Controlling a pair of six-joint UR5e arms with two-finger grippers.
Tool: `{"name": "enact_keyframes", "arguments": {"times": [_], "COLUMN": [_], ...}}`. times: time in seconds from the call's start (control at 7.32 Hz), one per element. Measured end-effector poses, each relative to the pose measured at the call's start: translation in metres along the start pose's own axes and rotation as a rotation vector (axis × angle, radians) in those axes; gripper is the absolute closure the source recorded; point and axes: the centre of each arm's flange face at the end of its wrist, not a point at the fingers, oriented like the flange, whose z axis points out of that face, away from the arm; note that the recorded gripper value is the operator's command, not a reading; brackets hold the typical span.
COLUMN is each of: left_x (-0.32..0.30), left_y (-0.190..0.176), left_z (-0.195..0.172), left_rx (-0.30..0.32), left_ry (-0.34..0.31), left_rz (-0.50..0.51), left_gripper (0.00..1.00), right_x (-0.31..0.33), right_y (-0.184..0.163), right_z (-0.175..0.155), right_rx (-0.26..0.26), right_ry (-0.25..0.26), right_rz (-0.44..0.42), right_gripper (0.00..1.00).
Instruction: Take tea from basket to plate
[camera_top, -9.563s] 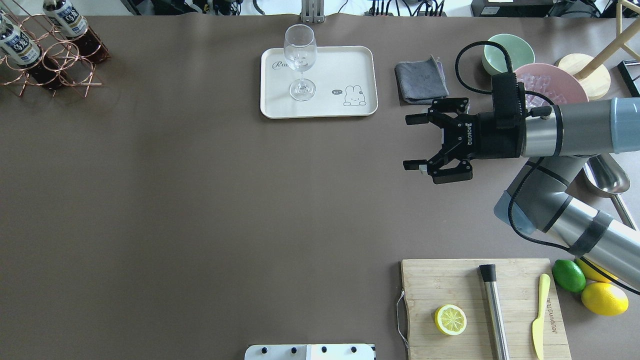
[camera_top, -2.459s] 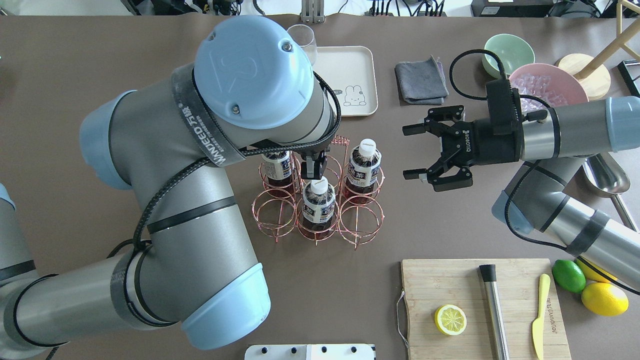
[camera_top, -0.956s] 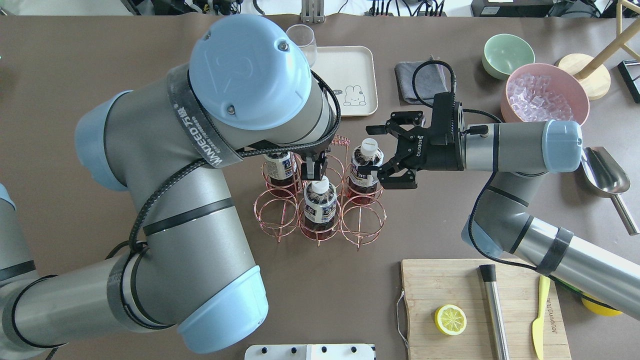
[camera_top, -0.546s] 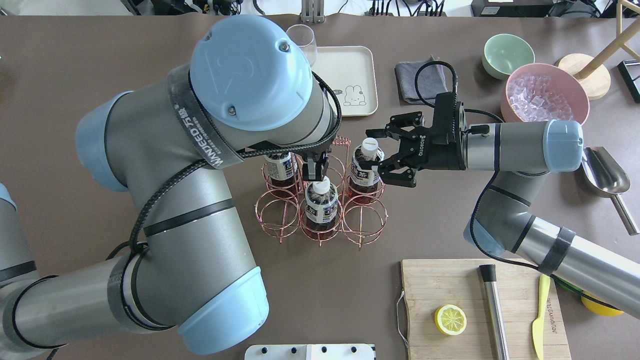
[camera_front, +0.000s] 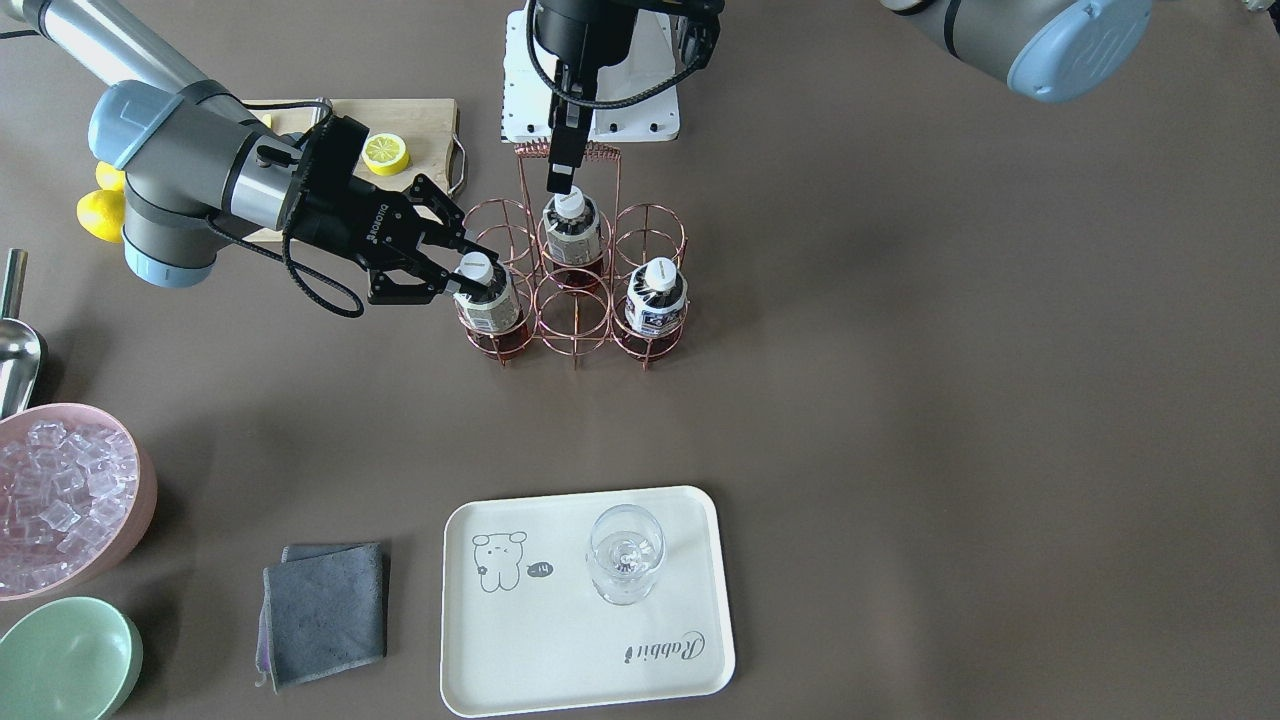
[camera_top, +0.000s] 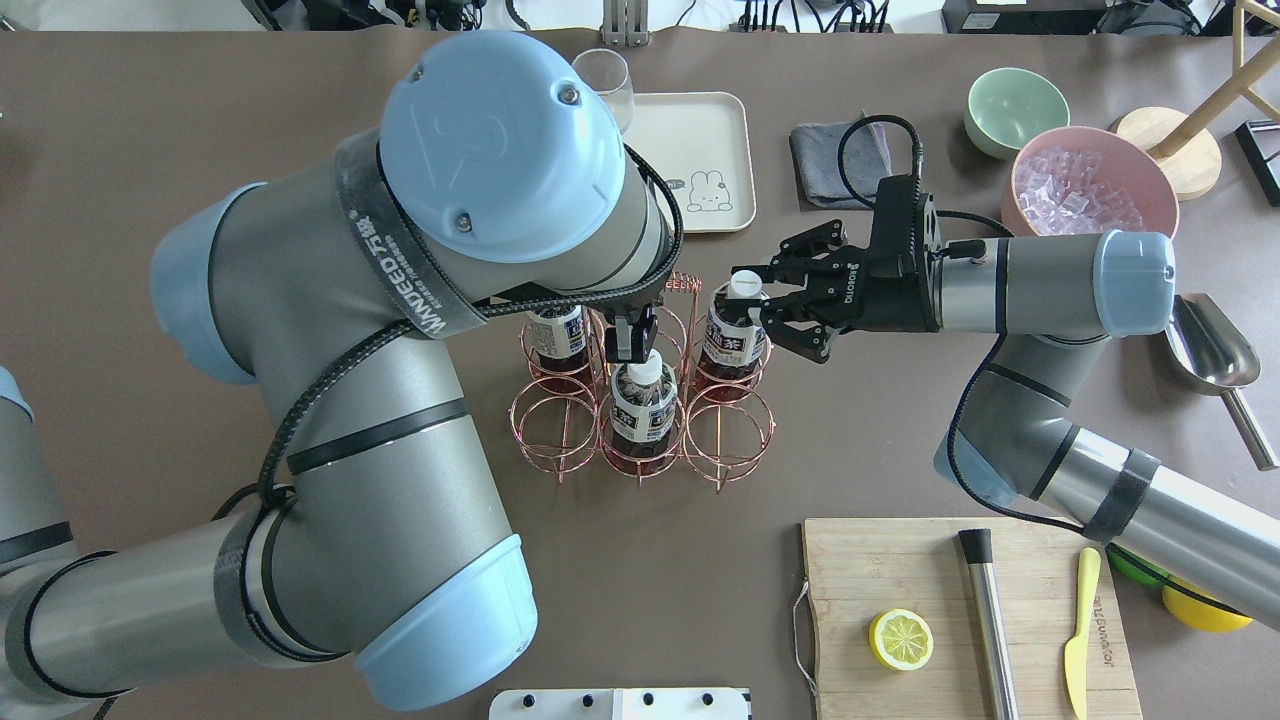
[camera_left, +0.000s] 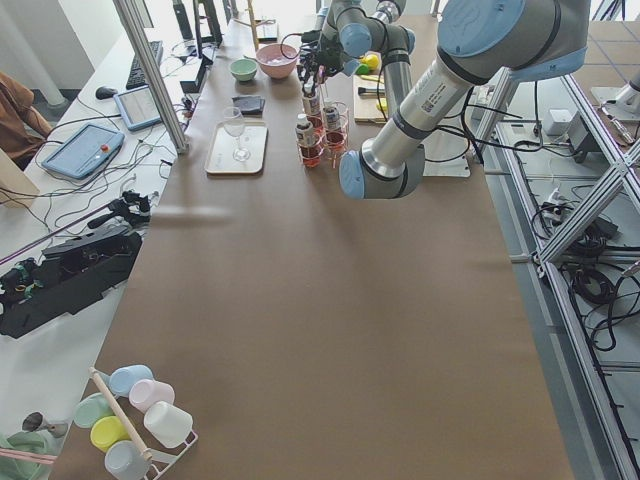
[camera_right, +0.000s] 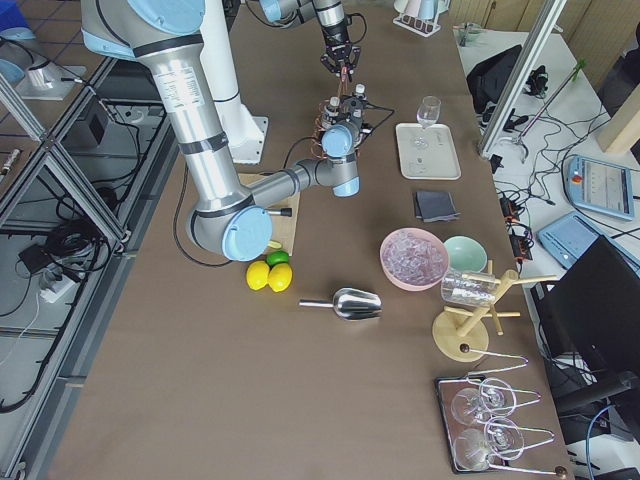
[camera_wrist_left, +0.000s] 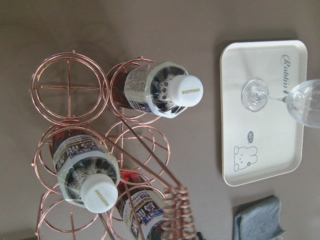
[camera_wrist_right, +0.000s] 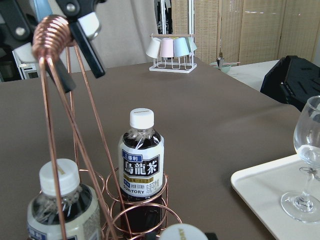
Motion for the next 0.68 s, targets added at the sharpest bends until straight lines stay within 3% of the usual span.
{"name": "enact_keyframes", "arguments": {"times": [0.68], "left_x": [0.0], "left_y": [-0.001], "left_z": [0.002], "left_rx": [0.005], "left_ry": [0.0], "left_rz": [-0.001], "left_gripper": [1.0], "right_x": [-0.001], "right_y": [-0.027], "right_z": [-0.008], "right_rx": [0.008], "right_ry": [0.001], "right_rz": [0.039], "right_gripper": [1.0]}}
